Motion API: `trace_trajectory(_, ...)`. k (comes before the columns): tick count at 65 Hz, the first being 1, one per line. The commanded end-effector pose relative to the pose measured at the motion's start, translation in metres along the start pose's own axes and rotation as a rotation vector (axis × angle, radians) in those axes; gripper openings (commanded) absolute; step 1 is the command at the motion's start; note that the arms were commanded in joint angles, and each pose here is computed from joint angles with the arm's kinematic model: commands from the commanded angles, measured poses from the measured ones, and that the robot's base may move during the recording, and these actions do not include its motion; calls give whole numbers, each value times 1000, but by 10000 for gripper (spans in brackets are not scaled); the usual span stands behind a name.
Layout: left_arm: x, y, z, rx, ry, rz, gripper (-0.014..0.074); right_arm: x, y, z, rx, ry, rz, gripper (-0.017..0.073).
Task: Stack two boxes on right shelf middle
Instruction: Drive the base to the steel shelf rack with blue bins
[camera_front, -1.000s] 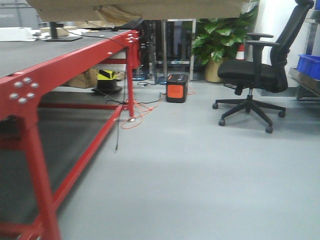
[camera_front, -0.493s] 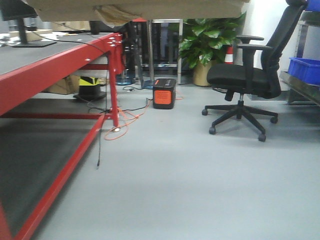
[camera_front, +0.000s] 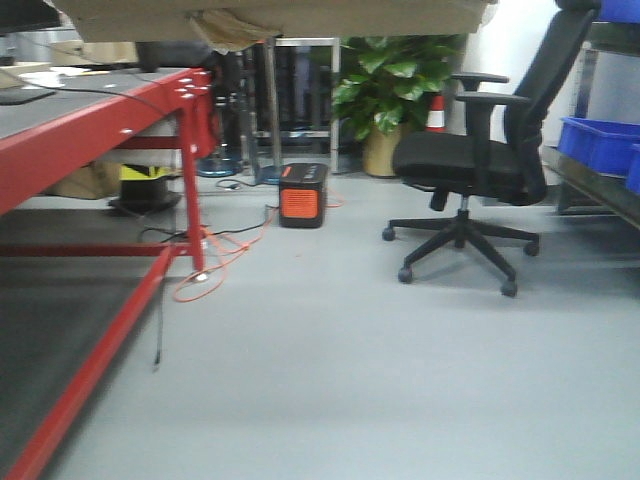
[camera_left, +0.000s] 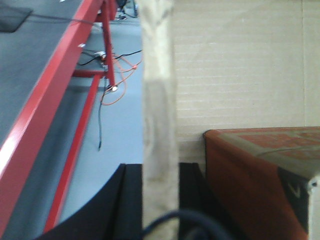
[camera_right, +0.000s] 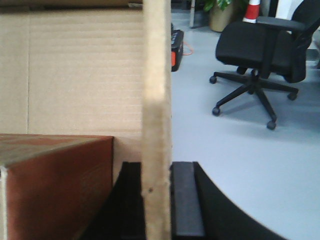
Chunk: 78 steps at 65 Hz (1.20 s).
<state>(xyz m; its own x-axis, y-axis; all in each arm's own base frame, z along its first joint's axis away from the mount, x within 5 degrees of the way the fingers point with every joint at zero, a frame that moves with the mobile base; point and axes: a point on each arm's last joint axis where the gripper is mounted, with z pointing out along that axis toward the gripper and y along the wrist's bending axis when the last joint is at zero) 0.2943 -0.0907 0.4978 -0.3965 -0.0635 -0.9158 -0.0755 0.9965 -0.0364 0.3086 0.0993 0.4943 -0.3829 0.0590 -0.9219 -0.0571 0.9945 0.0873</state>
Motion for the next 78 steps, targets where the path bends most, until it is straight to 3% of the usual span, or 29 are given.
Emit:
trace_trajectory(1,-8,4,-8,-6,-55,8,-111,-14,-3,-13,-11,-101,-8,-154)
trace_trajectory(78,-8,4,-8,-14,-60,14,-111,-16,-2,-13,-21,-122,-9,-154)
